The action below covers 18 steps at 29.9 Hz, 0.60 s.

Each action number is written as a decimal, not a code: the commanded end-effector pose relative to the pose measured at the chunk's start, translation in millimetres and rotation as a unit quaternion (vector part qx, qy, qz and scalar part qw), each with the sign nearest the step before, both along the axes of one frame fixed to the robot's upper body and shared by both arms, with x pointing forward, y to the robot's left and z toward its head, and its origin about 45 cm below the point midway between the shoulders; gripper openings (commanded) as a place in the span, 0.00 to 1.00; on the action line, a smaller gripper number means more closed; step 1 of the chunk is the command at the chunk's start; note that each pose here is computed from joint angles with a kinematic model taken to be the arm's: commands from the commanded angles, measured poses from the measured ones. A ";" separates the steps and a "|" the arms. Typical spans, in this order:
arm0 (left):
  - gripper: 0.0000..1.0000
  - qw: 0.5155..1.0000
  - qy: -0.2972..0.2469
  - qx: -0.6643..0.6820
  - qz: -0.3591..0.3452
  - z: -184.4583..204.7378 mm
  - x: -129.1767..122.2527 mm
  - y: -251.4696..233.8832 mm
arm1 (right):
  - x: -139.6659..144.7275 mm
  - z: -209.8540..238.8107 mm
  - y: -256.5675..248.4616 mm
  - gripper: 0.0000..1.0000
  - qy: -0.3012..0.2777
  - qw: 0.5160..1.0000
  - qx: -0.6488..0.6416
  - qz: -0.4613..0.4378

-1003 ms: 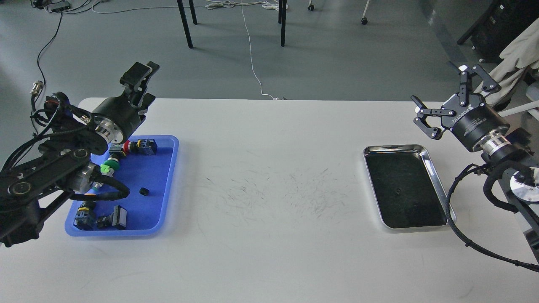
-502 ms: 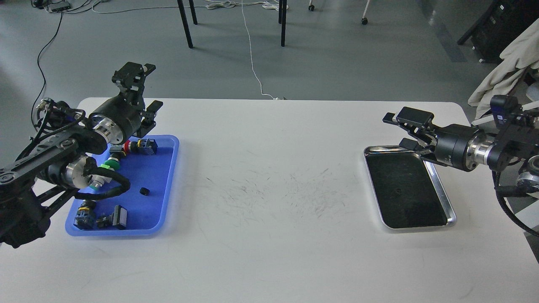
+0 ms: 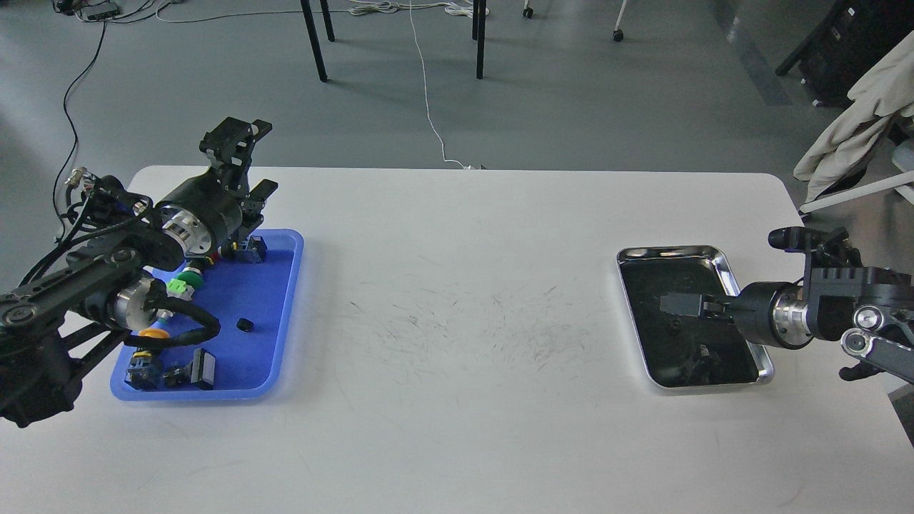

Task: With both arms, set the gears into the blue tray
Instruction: 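Move the right gripper over the metal tray again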

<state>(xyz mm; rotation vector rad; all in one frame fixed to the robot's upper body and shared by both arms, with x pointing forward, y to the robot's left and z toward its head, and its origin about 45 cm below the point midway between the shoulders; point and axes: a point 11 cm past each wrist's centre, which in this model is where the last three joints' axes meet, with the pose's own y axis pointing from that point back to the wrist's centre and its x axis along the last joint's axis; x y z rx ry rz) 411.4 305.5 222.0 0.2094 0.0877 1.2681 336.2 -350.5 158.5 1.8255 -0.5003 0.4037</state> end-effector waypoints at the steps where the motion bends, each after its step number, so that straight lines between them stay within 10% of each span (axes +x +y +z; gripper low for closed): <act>1: 0.98 1.000 0.000 0.000 -0.001 0.1 0.0 -0.6 | -4.4 -6.7 -4.4 0.95 0.009 1.000 -0.021 0.011; 18: 0.98 1.000 -0.002 0.002 0.000 0.9 -0.1 1.4 | 5.7 -12.0 20.1 0.94 0.023 0.995 -0.064 0.075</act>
